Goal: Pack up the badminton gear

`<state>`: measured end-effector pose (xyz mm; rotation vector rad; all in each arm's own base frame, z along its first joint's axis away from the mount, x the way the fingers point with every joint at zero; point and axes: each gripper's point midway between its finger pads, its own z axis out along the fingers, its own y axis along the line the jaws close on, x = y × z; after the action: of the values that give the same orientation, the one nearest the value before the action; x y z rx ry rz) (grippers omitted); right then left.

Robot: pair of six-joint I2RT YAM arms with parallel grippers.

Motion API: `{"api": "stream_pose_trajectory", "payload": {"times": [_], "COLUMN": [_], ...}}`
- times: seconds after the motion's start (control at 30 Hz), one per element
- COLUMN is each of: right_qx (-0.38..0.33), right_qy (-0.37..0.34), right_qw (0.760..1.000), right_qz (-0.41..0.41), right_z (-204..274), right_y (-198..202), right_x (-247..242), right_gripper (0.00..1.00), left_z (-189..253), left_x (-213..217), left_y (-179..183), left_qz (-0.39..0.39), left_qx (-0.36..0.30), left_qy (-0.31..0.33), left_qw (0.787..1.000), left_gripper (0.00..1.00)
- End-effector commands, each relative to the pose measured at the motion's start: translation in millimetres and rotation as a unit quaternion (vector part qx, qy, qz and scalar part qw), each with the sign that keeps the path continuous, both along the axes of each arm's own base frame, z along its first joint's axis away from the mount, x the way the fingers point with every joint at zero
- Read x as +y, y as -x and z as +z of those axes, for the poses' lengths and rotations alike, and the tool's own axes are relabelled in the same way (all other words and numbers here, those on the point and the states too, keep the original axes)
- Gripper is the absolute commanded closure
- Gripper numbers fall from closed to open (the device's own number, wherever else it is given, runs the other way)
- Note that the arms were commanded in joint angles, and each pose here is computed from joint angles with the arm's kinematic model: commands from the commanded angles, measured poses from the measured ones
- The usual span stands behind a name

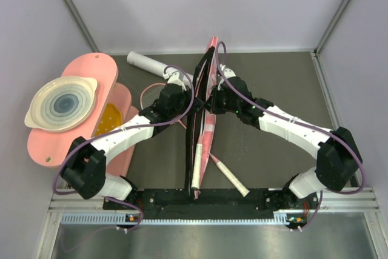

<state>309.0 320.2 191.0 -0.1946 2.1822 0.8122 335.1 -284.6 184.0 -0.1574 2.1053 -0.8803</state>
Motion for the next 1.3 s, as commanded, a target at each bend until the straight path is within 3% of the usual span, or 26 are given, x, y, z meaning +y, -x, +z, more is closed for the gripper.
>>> {"api": "stream_pose_trajectory", "payload": {"times": [0.0,0.17,0.2,0.3,0.43,0.57,0.67,0.77,1.0,1.17,1.27], "right_qx": [-0.015,-0.017,-0.025,-0.035,-0.028,-0.008,0.002,-0.005,-0.042,-0.082,-0.087], "right_qy": [-0.019,0.044,0.062,0.11,0.12,0.142,0.158,0.149,0.127,0.087,0.062], "right_qw": [0.999,0.999,0.998,0.993,0.992,0.988,0.985,0.986,0.99,0.992,0.994], "right_qz": [0.022,0.016,-0.002,-0.031,-0.042,-0.055,-0.074,-0.071,-0.045,-0.039,-0.016], "right_z": [28,10,8,4,4,-17,-30,-32,-1,51,65], "right_y": [13,37,33,24,9,-9,-20,-25,-40,-40,-32], "right_x": [8,-29,-38,-57,-52,-45,-48,-43,-26,-22,-18], "right_gripper": [0.94,0.63,0.51,0.37,0.23,0.22,0.3,0.45,1.0,1.0,1.0], "left_z": [55,49,48,42,43,48,49,48,35,40,31], "left_x": [-9,-6,-6,-7,-20,-28,-27,-24,-7,19,32], "left_y": [-3,-2,-2,0,6,13,14,11,19,13,10], "left_qz": [-0.016,-0.018,-0.019,-0.023,-0.058,-0.088,-0.085,-0.079,-0.08,-0.06,-0.051], "left_qx": [-0.041,-0.029,-0.026,-0.017,0.001,0.014,0.013,0.012,0.024,-0.019,-0.01], "left_qy": [0.067,0.066,0.063,0.057,0.072,0.078,0.076,0.068,-0.01,-0.091,-0.148], "left_qw": [0.997,0.997,0.998,0.998,0.996,0.993,0.993,0.995,0.996,0.994,0.988], "left_gripper": [1.0,1.0,1.0,1.0,1.0,1.0,1.0,1.0,1.0,1.0,1.0]}}
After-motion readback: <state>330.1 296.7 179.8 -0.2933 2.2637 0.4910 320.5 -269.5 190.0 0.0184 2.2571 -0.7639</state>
